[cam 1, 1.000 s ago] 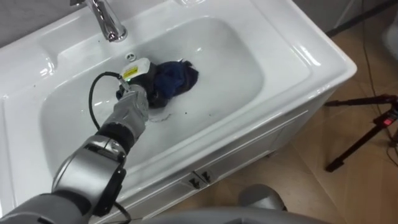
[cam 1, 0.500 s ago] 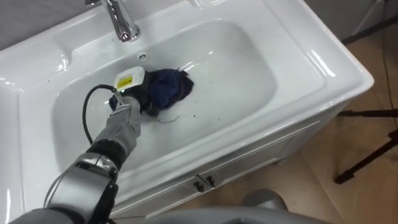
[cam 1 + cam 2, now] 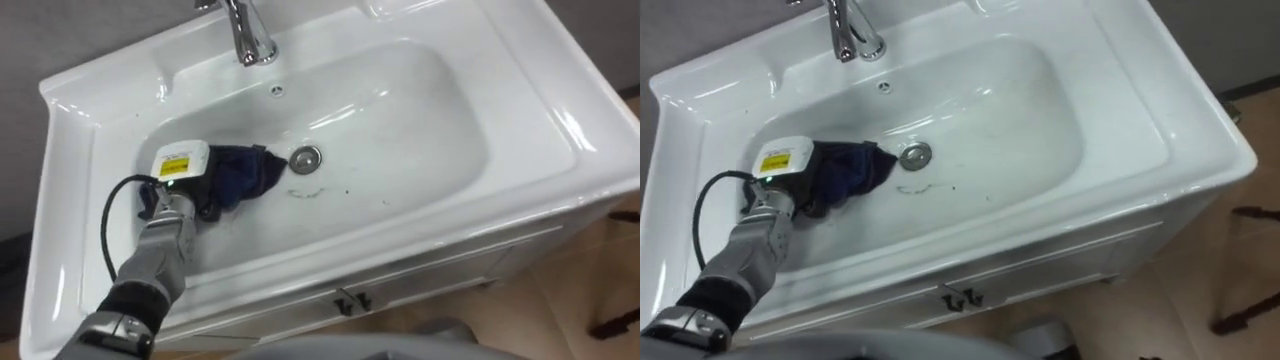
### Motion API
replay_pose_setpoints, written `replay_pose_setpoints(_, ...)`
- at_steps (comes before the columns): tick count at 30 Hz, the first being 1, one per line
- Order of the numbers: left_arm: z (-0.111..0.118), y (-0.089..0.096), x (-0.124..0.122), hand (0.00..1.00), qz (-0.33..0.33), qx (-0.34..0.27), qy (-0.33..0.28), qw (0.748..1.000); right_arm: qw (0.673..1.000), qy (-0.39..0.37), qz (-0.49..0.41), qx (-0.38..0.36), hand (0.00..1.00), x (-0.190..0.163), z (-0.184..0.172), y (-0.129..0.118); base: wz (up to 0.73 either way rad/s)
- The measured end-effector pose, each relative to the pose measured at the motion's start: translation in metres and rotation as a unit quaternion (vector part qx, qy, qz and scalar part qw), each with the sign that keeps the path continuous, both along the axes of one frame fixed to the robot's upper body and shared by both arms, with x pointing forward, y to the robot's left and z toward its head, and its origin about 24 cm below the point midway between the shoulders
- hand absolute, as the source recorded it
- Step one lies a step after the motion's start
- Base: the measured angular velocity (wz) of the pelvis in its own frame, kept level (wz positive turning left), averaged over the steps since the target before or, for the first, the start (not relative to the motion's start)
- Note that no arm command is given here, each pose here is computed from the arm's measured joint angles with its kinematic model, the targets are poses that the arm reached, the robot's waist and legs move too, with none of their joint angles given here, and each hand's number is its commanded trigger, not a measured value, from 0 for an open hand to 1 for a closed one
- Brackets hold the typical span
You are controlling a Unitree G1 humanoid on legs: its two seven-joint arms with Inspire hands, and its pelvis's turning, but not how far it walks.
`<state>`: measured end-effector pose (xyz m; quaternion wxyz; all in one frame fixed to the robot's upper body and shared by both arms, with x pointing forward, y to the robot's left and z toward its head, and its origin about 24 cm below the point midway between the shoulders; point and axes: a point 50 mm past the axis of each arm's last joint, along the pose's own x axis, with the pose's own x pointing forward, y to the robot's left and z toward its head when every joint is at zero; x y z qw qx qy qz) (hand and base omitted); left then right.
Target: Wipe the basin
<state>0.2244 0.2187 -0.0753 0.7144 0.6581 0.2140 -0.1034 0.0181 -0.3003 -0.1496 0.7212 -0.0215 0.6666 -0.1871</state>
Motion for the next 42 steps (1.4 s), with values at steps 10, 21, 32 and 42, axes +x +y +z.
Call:
replay_pose_setpoints(10,0.018,0.005,-0.006,1.0,0.012,-0.019,-0.042,0.999,1.0,-0.003,0.02,-0.013,0.0,-0.003,0.001,-0.004,0.09)
replay_pose_setpoints(21,0.022,0.003,-0.006,1.0,0.006,-0.025,-0.035,0.999,1.0,-0.001,0.022,0.0,0.0,-0.003,-0.001,-0.001,0.03)
replay_pose_setpoints(32,0.022,-0.025,-0.002,1.0,-0.072,-0.007,0.002,0.997,0.997,-0.013,0.064,0.032,0.0,0.011,-0.002,0.003,0.07)
replay_pose_setpoints(42,0.02,-0.043,-0.003,1.0,-0.104,0.003,0.017,0.994,0.997,0.0,0.072,0.032,0.0,0.008,-0.001,0.0,0.0)
